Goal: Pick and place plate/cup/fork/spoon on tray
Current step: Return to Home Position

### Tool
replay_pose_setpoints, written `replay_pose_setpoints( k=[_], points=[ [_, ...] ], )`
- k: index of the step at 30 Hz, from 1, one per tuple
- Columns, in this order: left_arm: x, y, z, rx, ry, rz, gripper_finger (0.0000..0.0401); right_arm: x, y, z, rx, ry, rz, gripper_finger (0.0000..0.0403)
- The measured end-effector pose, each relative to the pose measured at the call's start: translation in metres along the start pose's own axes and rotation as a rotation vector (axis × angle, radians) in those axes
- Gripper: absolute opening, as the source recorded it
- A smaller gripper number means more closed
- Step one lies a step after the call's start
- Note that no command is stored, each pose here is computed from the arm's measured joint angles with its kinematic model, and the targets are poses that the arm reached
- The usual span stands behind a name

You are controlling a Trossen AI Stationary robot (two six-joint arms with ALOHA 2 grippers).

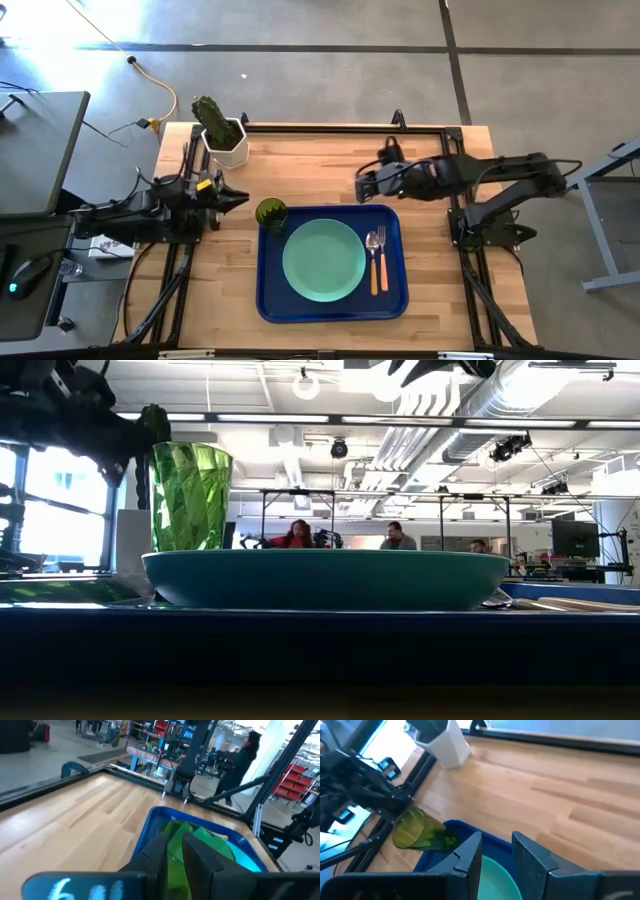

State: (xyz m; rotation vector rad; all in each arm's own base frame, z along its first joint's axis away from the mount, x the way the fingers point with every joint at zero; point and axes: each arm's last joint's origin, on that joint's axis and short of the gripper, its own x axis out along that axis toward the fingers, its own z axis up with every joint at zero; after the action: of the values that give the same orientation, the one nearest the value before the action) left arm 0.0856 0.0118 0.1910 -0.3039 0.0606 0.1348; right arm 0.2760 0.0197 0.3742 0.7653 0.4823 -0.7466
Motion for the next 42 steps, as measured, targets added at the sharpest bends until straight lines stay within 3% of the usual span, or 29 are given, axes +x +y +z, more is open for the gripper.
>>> replay_pose_setpoints(
  k=[5,17,27,35,42],
  points=[
    [0.006,0.003,-0.010,-0.011,-0.034,-0.016,0.0033,-0.023,-0.015,0.014,-0.086,-0.027,0.018,0.0099],
    [0.007,0.005,-0.012,-0.015,-0.041,0.032,0.0002,-0.101,-0.083,0.037,-0.271,-0.052,0.017,0.0099],
    [0.007,0.008,-0.016,0.020,-0.007,0.082,0.0001,-0.165,-0.142,0.041,-0.353,-0.231,0.127,0.0099],
    [0.007,0.008,-0.016,0.014,-0.008,0.081,0.0000,-0.143,-0.190,-0.001,-0.221,-0.289,0.222,0.0086],
    [0.007,0.008,-0.016,0.014,-0.008,0.081,0.0000,-0.097,-0.199,-0.038,-0.323,-0.243,0.368,0.0071]
  ],
)
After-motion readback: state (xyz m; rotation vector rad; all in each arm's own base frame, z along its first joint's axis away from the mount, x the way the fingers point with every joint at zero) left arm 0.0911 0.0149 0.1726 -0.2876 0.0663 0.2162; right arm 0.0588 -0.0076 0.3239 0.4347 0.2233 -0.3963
